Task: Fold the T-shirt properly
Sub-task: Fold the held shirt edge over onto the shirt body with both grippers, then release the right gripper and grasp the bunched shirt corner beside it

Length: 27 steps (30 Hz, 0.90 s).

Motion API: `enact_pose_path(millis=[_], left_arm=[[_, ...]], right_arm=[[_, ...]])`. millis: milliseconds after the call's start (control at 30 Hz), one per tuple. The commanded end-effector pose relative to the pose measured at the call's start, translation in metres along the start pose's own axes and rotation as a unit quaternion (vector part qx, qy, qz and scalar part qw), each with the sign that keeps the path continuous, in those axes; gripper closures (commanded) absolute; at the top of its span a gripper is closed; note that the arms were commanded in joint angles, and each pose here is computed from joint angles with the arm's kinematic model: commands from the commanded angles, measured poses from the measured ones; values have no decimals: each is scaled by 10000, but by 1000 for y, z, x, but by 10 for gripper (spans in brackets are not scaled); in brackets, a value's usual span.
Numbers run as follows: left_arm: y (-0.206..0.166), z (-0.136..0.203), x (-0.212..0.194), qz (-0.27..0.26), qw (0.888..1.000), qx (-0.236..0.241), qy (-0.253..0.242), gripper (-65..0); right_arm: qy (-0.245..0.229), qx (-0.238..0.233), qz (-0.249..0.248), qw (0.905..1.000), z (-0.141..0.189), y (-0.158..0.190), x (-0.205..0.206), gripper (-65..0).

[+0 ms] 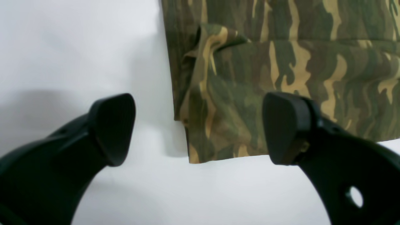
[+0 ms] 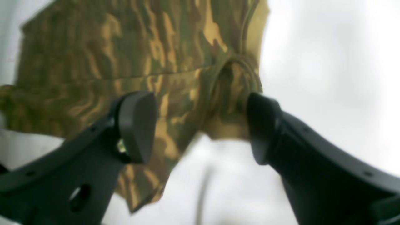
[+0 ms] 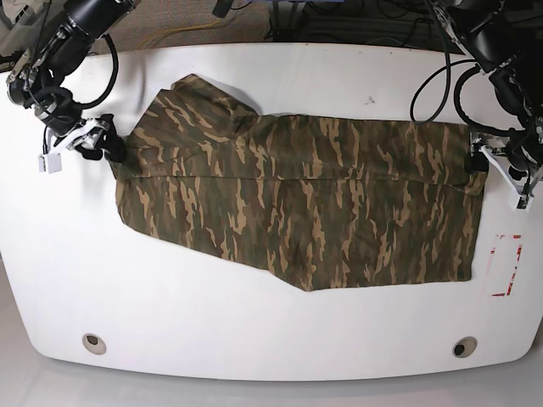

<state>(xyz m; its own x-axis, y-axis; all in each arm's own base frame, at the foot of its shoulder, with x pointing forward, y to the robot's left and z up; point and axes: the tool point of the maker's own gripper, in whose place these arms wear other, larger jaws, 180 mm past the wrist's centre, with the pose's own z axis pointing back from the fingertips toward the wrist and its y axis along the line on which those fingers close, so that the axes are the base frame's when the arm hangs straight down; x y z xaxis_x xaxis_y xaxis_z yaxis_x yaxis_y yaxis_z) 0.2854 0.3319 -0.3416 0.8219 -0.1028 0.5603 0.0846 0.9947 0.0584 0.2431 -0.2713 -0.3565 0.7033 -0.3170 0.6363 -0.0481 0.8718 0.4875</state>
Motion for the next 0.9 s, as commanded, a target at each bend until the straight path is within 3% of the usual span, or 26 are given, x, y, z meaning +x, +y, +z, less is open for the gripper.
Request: enact_pose_path(millis=[0, 167, 333, 533, 867], left_arm=[[14, 12, 15, -116, 9996, 170, -191, -583], [26, 25, 1, -314, 9987, 394, -45, -581], [24, 36, -15, -497, 9984, 264, 12, -579], [19, 35, -27, -559, 9982, 147, -133, -579], [-8, 22, -14, -836, 9956, -187, -378, -579]], right_arm=[[-156, 142, 20, 9998, 8, 4, 3, -438], [160, 209, -271, 9993, 19, 4, -37, -438], [283, 327, -567, 9975, 22, 12, -64, -441], [435, 605, -558, 9957, 10, 29, -72, -439], [488, 1007, -506, 9924, -6, 60, -78, -438]])
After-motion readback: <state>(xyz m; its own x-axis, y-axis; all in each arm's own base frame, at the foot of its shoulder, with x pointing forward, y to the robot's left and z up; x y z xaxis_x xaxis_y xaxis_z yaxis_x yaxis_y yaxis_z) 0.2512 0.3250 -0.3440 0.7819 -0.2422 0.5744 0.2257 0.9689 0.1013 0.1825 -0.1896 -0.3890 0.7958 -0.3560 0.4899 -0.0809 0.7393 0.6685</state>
